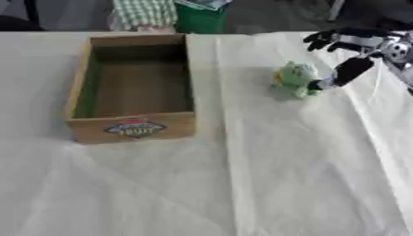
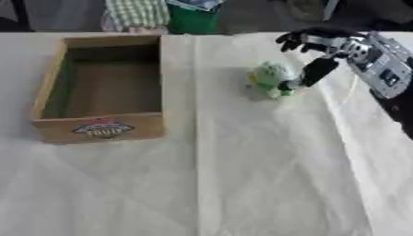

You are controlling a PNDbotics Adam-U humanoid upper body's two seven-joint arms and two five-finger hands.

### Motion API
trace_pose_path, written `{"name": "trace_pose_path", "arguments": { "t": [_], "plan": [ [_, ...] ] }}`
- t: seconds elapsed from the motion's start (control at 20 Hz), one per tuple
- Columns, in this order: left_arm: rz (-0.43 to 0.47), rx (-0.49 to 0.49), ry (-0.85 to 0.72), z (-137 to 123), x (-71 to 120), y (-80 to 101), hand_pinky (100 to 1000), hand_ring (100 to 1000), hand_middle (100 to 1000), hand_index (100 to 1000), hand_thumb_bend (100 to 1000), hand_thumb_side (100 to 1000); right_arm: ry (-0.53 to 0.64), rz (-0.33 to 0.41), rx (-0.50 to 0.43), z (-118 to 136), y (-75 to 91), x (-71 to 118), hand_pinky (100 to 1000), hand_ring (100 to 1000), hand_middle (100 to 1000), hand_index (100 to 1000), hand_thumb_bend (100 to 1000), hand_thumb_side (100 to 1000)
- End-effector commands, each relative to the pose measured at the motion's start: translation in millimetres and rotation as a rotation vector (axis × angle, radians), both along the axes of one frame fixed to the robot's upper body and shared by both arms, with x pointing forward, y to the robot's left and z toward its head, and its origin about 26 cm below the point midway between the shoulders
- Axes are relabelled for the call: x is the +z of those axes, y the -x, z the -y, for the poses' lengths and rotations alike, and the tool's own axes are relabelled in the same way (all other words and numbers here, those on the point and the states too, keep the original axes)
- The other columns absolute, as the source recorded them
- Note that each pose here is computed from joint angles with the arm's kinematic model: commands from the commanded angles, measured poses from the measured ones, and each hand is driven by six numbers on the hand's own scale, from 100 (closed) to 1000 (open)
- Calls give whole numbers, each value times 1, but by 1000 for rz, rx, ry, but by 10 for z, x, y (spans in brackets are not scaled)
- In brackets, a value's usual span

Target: Pick up objects on the table and place them in the box.

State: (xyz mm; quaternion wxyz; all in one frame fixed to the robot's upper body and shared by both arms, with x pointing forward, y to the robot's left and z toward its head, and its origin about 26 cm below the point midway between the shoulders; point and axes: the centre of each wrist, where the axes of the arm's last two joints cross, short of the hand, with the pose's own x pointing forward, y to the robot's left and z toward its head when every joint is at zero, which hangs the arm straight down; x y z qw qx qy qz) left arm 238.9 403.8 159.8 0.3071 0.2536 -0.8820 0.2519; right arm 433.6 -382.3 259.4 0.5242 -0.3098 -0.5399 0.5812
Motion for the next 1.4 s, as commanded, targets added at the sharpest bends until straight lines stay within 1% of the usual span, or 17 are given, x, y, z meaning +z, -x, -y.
{"name": "trace_pose_path", "arguments": {
  "t": [0.05,0.25,0.4,0.65,0.9,1.0,1.1,1.25,1.3,1.4],
  "plan": [
    [19,2,-23,-10,71,25,787,506,512,703,117,628,19,-8,-28,88,2,165,876,884,820,1000,542,276],
    [18,1,-20,-6,62,26,787,506,511,700,116,625,41,-59,-62,155,-29,154,870,869,750,1000,536,284],
    [17,2,-16,-7,51,30,788,506,511,699,117,626,54,-89,-59,167,-37,162,865,860,682,1000,531,294],
    [17,-2,-13,0,48,26,788,505,510,697,115,625,58,-117,-51,129,-56,181,860,849,660,997,518,313],
    [16,-1,-11,0,41,29,788,504,509,695,116,626,47,-120,-62,123,-70,140,852,834,626,962,500,344],
    [15,-2,-10,0,40,29,788,504,509,695,116,626,34,-116,-62,110,-76,134,852,831,621,961,494,350],
    [15,-3,-11,2,39,28,788,504,509,694,117,627,27,-107,-60,85,-81,144,853,832,624,983,502,362],
    [14,-5,-12,3,36,29,788,504,509,693,117,628,38,-103,-61,55,-87,165,869,859,703,1000,546,349],
    [13,-5,-12,2,36,30,788,504,509,693,117,627,45,-99,-63,45,-88,181,872,864,720,1000,548,347],
    [13,-5,-13,2,37,30,788,504,509,693,116,627,64,-86,-66,22,-90,213,873,867,726,1000,554,337]
  ]
}}
